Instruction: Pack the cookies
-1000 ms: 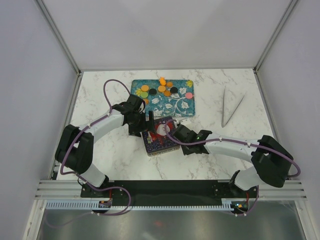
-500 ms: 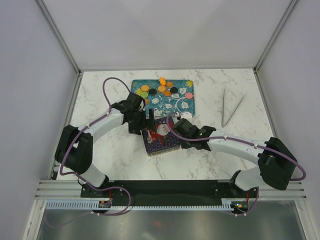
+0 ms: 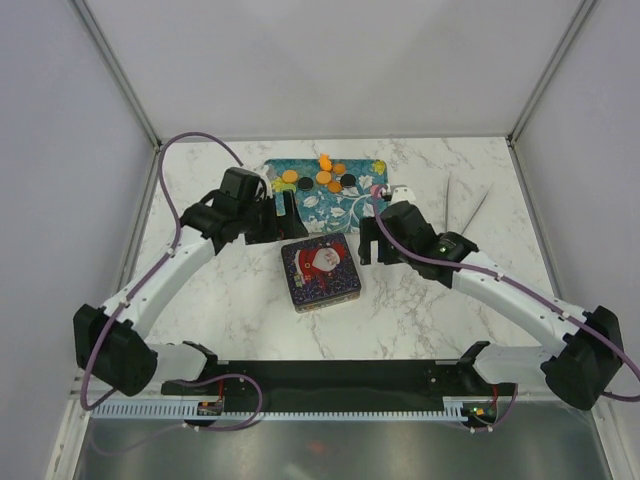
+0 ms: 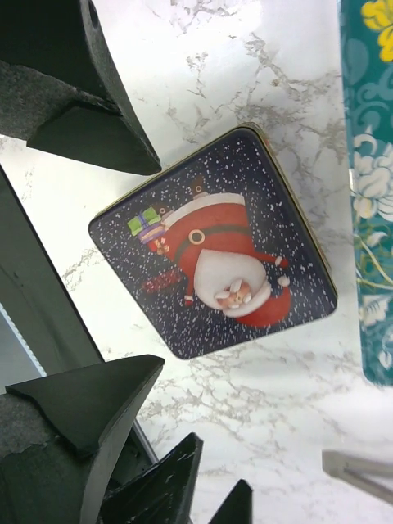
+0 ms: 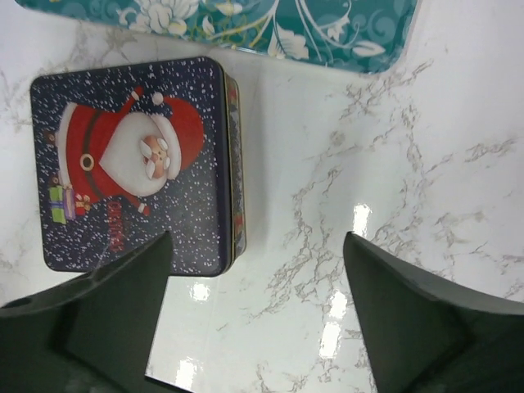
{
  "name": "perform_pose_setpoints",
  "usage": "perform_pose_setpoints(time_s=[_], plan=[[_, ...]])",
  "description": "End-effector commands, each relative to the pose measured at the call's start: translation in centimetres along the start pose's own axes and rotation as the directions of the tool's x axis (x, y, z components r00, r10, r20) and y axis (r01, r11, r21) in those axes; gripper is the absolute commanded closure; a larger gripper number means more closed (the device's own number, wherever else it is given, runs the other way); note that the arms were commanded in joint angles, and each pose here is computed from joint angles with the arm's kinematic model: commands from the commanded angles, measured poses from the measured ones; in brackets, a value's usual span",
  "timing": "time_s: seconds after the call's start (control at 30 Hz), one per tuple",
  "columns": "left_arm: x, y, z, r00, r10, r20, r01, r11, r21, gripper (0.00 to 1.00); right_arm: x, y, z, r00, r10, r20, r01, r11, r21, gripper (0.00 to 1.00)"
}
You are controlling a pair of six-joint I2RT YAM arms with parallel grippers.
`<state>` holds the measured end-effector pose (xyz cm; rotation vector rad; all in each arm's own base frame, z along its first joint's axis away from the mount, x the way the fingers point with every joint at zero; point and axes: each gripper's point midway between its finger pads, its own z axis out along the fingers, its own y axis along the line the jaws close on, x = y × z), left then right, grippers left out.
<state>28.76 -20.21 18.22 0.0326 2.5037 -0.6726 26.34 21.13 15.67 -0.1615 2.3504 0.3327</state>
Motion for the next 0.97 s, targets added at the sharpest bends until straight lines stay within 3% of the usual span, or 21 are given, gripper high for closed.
perform_pose_setpoints(time_s=[0.0, 0.3, 0.93], plan=[[-1.3, -0.5, -3.0, 0.993, 0.069, 0.091, -0.07, 0.997, 0.01, 0.01, -4.3, 0.5, -2.6, 0.991, 0.039, 0.127, -0.033, 0.998, -0.045, 0.02], [-0.5, -0.2, -7.3, 0.965, 0.147, 0.218, -0.155, 0.988, 0.019, 0.01, -7.7, 0.1, -4.6, 0.965, 0.098, 0.245, -0.089, 0.995, -0.048, 0.02], [0.4, 0.7, -8.3, 0.939, 0.195, 0.282, -0.205, 0.979, 0.006, 0.01, -8.5, -1.6, -4.8, 0.928, 0.13, 0.35, -0.14, 0.99, 0.004, 0.02]])
